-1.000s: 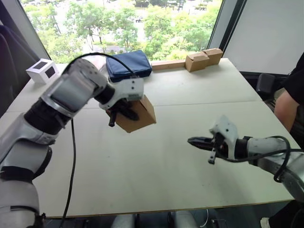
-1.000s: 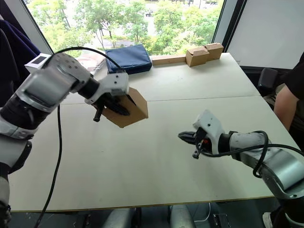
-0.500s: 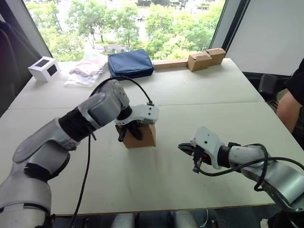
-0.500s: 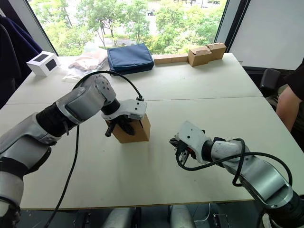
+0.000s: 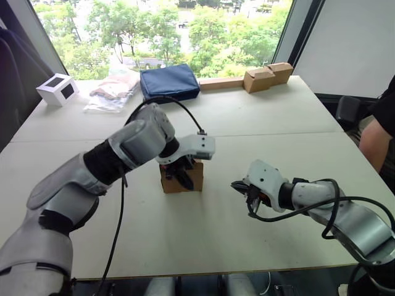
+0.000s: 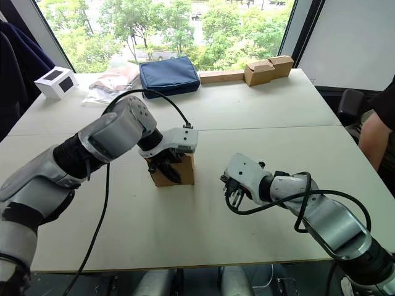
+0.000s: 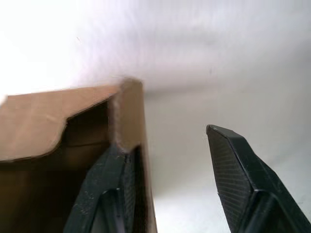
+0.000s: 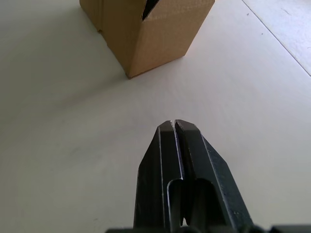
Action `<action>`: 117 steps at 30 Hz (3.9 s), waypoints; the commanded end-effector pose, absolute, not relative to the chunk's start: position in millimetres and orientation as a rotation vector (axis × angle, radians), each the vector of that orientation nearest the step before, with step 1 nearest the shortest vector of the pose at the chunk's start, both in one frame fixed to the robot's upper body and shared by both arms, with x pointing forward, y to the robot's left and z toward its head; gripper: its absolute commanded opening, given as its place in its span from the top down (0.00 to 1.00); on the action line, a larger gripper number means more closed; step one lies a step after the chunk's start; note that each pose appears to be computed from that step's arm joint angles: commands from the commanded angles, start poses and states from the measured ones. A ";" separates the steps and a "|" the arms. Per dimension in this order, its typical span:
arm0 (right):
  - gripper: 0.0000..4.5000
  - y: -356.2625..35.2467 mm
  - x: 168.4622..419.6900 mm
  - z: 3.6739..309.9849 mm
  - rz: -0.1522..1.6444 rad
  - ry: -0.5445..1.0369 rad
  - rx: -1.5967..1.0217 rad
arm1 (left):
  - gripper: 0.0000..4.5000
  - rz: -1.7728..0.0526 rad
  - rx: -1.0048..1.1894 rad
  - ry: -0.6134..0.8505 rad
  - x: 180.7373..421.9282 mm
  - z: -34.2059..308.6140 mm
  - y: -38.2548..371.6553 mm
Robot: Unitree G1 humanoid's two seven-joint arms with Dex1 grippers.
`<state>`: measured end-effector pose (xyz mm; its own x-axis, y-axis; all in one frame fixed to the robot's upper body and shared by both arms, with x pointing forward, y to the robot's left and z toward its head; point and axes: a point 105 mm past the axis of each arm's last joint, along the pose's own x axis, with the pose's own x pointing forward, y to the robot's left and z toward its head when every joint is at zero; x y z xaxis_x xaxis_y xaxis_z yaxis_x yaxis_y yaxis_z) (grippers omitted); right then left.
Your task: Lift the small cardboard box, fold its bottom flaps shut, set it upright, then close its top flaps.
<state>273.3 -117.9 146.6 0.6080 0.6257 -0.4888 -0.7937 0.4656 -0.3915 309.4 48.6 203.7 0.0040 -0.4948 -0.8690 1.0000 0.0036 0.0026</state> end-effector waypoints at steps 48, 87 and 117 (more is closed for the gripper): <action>1.00 -79.9 324.7 169.3 1.054 0.079 -0.147 | 0.99 -0.944 -0.063 0.222 322.3 162.5 167.0; 1.00 -60.8 348.5 182.5 1.122 -0.001 -0.118 | 0.99 -1.043 0.010 0.097 354.3 199.1 160.3; 1.00 -15.5 279.4 165.0 1.257 0.051 -0.393 | 0.99 -1.191 0.069 0.319 396.7 140.5 140.6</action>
